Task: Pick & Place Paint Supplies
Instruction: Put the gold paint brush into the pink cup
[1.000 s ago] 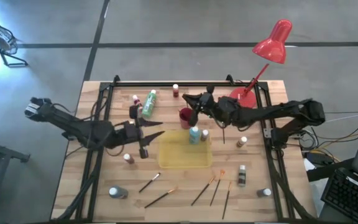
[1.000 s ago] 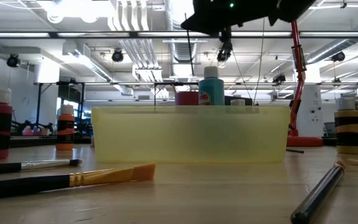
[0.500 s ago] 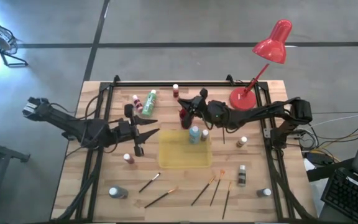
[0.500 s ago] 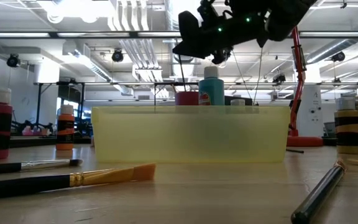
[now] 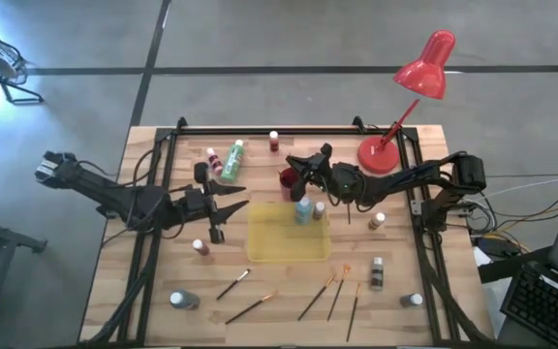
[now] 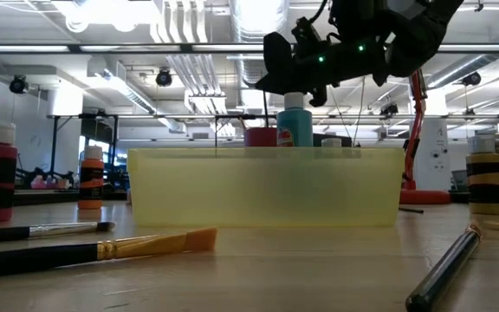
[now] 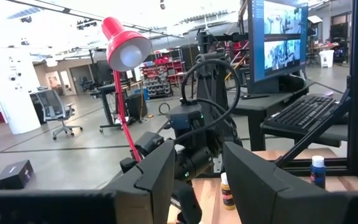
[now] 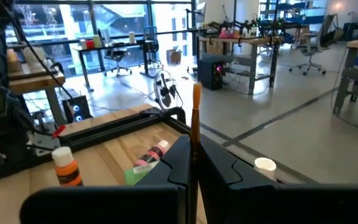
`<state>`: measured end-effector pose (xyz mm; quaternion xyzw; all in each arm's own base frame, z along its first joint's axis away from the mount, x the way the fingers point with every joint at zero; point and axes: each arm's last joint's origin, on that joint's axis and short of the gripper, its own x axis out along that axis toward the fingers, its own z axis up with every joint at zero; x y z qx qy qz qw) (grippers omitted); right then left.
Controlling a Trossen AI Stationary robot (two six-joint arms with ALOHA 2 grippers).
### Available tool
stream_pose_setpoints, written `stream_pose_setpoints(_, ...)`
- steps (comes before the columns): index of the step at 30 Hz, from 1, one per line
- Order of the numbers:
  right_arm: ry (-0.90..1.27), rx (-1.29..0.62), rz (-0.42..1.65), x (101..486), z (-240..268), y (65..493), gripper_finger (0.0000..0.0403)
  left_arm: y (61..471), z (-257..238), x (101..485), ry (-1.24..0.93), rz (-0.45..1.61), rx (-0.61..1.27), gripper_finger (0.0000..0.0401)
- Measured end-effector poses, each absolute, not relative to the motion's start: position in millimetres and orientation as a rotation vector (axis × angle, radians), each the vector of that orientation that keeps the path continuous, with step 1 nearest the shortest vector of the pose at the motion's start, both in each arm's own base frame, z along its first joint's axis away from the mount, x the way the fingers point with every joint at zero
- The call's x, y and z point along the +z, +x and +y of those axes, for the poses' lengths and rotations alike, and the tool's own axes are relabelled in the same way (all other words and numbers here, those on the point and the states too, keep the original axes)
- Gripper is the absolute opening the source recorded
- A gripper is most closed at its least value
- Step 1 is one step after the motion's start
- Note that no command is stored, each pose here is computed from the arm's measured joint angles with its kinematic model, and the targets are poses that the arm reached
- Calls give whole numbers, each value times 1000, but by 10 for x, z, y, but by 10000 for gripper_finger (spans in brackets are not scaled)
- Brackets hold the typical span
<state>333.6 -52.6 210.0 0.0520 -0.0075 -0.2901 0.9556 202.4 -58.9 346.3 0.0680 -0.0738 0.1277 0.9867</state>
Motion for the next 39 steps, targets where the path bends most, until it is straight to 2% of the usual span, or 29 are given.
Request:
stream_pose_setpoints(18, 151, -542, 42, 2028, -600, 3324, 11, 2022, -585, 3487, 156, -161, 262, 145)
stream_pose_setpoints(28, 193, -503, 87, 1764, -643, 3414, 11, 2021, -584, 3492, 165, -163, 263, 145)
stream_pose_setpoints(39, 175, -510, 181, 1672, -637, 3394, 11, 2020, -584, 3495, 187, -162, 266, 145)
